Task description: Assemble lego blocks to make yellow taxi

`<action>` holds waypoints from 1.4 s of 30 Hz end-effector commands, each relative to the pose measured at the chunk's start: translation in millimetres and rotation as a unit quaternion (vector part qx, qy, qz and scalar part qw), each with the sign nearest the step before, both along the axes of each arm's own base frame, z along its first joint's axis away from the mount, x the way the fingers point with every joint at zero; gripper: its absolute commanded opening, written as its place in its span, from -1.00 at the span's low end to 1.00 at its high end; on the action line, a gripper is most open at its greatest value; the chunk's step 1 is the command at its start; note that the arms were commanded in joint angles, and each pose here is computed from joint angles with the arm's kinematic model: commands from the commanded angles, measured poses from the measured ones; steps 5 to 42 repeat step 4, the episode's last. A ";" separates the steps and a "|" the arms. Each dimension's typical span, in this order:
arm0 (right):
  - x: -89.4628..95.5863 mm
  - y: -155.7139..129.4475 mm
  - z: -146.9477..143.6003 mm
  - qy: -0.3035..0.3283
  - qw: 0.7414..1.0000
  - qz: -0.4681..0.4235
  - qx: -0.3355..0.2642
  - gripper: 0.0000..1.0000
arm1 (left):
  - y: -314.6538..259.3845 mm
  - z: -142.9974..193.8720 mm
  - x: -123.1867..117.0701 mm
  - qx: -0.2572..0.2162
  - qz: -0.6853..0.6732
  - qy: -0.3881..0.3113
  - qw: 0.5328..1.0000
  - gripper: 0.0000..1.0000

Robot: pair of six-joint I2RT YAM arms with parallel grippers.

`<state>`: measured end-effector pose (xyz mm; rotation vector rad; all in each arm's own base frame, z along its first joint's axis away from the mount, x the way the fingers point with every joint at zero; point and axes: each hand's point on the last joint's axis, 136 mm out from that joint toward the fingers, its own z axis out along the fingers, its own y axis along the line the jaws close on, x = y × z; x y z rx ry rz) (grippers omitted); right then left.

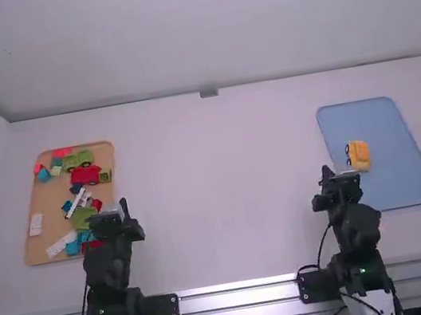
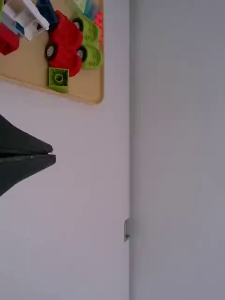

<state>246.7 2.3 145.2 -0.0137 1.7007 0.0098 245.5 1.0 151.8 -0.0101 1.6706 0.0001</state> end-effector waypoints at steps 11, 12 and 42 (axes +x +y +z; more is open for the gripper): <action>-1.2 0.4 2.5 -0.012 1.000 0.001 0.002 -1.00 | -1.0 -4.1 0.0 0.003 -0.003 0.003 1.000 -1.00; -1.2 0.4 2.5 -0.012 1.000 0.001 0.002 -1.00 | -1.0 -4.1 0.0 0.003 -0.003 0.003 1.000 -1.00; -1.2 0.4 2.5 -0.012 1.000 0.001 0.002 -1.00 | -1.0 -4.1 0.0 0.003 -0.003 0.003 1.000 -1.00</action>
